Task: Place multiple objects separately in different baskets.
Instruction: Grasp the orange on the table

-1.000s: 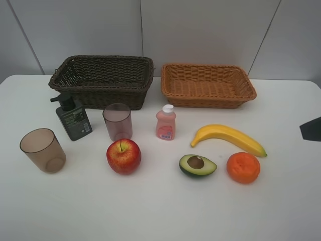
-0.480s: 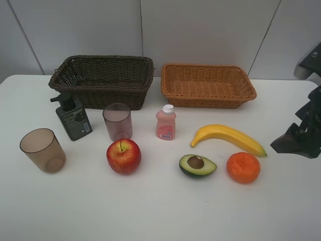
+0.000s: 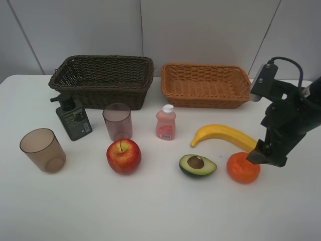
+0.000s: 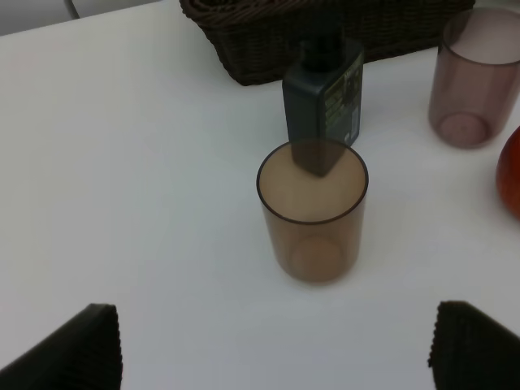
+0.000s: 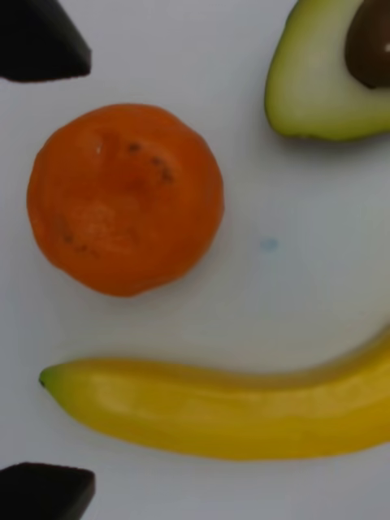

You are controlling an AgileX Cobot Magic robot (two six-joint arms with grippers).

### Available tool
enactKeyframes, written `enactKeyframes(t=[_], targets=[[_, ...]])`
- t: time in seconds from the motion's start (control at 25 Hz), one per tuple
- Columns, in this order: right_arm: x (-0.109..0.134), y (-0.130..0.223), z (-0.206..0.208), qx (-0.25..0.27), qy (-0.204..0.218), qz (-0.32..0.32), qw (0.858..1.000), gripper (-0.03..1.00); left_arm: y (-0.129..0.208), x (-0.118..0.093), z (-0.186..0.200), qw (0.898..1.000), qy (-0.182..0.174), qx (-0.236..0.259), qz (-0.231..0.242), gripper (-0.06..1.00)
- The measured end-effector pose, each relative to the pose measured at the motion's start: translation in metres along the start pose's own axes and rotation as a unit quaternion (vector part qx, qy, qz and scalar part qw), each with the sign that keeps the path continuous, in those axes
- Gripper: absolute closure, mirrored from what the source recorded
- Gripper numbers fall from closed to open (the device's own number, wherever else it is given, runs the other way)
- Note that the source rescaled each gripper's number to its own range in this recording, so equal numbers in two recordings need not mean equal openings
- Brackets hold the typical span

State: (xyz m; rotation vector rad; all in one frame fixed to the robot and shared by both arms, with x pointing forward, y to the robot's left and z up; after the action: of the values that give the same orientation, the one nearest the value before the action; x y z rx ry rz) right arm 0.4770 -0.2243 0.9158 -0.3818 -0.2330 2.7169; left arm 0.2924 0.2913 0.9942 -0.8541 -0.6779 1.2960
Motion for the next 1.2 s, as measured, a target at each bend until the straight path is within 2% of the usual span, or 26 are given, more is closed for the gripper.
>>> enactKeyframes(t=[0.24,0.68,1.2], targets=[[0.008,-0.003,-0.023,0.024,-0.029,0.026,0.999,-0.03,0.0,0.0,0.0,1.0,0.0,0.0,0.0,-0.06],[0.012,0.001,-0.059,0.053,-0.063,0.025,0.996,-0.03,0.0,0.0,0.0,1.0,0.0,0.0,0.0,-0.06],[0.019,0.007,-0.081,0.075,-0.089,0.026,0.993,-0.03,0.0,0.0,0.0,1.0,0.0,0.0,0.0,-0.06]])
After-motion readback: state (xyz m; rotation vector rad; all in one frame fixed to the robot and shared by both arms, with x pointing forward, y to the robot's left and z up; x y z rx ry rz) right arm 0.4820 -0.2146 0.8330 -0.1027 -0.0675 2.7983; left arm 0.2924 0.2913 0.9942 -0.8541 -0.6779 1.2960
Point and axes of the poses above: a point on each arm's last joint axis where the gripper is mounted, z pointing back along that axis away from the gripper, x along the wrist's bending axis when the last joint is at zero, y = z × x, the point moved 6 cm from there along -z, pointing out along that axis toward the gripper, and after that the axes turned 5 degrees about z, right-handed, at the moved point
